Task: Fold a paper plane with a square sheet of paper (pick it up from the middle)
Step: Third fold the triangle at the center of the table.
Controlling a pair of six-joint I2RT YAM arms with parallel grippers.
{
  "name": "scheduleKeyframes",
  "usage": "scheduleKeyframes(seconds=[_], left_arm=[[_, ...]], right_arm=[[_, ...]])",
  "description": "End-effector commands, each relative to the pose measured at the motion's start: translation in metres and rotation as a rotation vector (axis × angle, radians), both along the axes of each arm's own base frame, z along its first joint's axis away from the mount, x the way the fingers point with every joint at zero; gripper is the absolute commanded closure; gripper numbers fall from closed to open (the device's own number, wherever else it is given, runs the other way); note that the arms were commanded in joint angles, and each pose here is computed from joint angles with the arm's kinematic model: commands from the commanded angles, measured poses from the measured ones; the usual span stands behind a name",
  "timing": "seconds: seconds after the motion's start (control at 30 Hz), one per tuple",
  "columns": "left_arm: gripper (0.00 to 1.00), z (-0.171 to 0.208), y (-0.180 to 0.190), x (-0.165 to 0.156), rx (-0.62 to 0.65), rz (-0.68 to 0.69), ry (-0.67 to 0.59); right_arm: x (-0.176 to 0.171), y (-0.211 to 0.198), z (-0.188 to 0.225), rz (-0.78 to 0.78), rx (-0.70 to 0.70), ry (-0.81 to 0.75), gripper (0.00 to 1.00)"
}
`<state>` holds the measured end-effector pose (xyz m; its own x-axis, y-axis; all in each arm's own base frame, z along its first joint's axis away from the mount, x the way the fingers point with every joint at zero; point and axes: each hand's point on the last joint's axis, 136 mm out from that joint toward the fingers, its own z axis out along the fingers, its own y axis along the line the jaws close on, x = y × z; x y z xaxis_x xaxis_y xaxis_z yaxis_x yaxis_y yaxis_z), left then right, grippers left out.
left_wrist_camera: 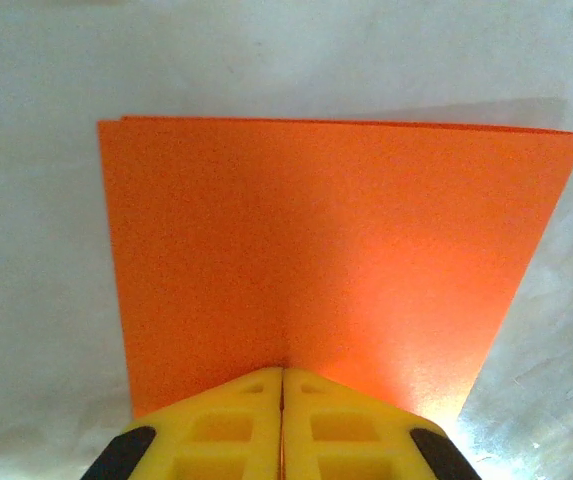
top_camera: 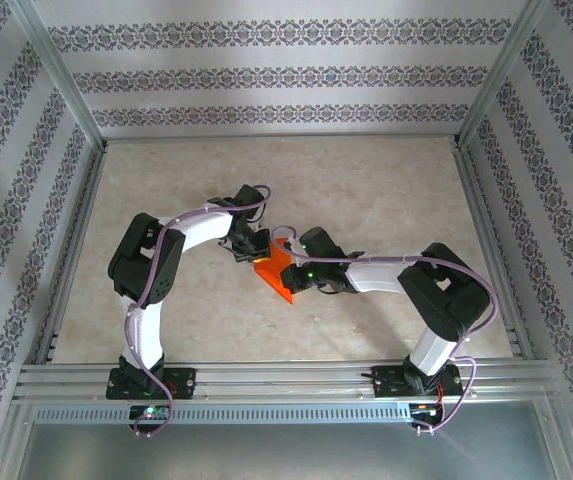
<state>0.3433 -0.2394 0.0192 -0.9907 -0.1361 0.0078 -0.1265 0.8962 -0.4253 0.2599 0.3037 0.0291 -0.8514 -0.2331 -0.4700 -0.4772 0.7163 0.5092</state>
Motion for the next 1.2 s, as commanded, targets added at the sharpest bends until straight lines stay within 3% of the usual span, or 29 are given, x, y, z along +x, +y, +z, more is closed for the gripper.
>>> scheduleKeyframes(seconds=[0.0, 1.17], left_arm=[[0.92, -0.015, 0.007, -0.007, 0.032, 0.0, 0.039], [0.92, -0.013, 0.005, -0.006, 0.03, 0.0, 0.033]], right_arm=[[0.002, 0.002, -0.002, 0.015, -0.006, 0.008, 0.98], [0.004, -0.004, -0.005, -0.009, -0.039, 0.01, 0.98]])
